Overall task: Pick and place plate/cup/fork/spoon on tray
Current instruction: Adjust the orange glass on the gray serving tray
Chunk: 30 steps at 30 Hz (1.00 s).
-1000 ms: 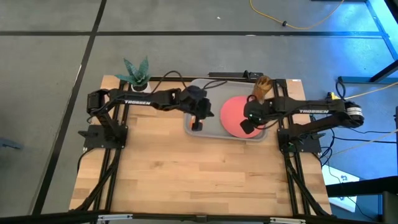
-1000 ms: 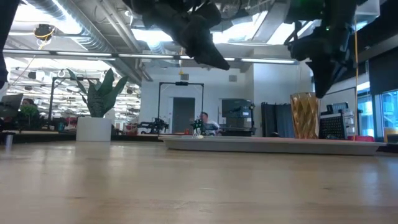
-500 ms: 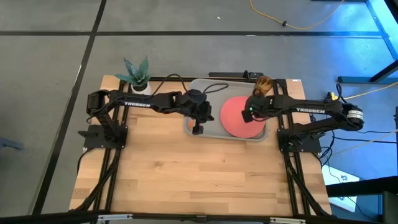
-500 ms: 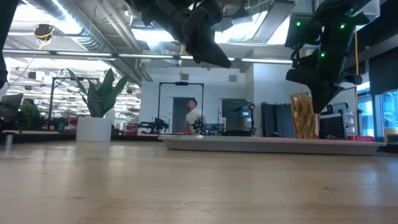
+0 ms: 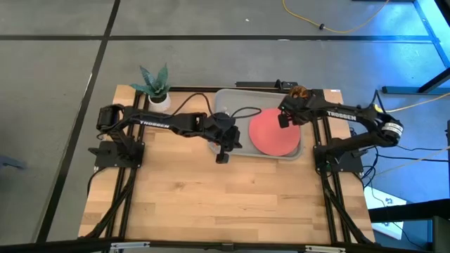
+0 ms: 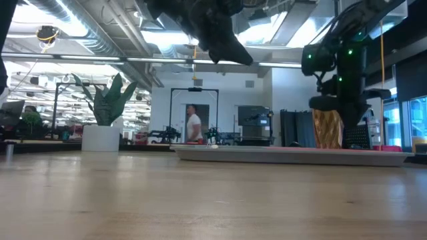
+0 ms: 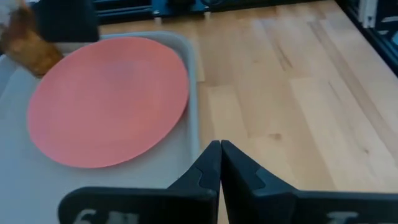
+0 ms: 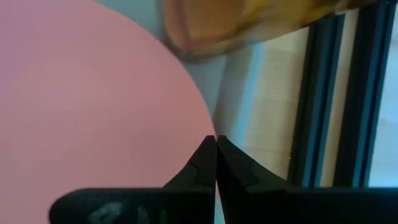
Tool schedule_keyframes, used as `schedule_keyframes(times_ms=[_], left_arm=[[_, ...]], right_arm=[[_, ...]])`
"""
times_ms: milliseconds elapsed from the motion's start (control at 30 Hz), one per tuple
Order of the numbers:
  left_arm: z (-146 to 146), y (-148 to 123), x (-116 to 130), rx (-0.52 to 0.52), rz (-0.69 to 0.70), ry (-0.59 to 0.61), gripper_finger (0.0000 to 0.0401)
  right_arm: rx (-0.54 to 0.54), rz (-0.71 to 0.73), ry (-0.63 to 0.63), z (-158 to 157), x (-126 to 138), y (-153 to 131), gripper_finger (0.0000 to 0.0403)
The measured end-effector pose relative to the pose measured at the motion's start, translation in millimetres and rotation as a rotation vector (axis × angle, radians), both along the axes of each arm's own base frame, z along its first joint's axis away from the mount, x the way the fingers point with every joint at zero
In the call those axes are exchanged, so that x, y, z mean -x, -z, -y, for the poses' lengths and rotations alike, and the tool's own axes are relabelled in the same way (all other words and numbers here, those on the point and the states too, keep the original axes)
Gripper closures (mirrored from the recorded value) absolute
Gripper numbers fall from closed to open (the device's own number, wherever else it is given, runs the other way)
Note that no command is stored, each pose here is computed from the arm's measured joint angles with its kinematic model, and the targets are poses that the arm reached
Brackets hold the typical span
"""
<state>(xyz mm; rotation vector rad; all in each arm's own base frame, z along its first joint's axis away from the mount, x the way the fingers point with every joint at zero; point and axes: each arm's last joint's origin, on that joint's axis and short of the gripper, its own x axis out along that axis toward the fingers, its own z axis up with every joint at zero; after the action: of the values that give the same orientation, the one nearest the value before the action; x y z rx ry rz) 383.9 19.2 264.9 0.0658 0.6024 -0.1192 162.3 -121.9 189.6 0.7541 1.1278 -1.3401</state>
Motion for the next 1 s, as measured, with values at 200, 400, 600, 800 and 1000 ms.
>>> schedule_keyframes(times_ms=[200,400,600,800,1000], left_arm=[[16.6,0.0,-0.5,-0.004,0.0,0.047,0.0401],[24.3,0.0,-0.4,-0.006,0.001,0.069,0.0401],[24.1,0.0,-0.4,-0.007,0.001,0.068,0.0401],[24.3,0.1,-0.4,-0.007,0.001,0.069,0.0401],[22.6,1.6,0.5,-0.07,-0.013,0.073,0.0401]], right_arm=[[-0.007,-0.053,0.022,14.2,1.0,10.1,0.0398],[0.004,-0.031,0.016,22.4,-3.5,15.7,0.0398],[-0.028,-0.022,-0.006,21.4,-3.6,16.0,0.0398],[-0.041,-0.068,0.019,18.8,0.5,16.4,0.0398],[-0.146,0.003,-0.105,-0.6,-7.1,10.9,0.0398]])
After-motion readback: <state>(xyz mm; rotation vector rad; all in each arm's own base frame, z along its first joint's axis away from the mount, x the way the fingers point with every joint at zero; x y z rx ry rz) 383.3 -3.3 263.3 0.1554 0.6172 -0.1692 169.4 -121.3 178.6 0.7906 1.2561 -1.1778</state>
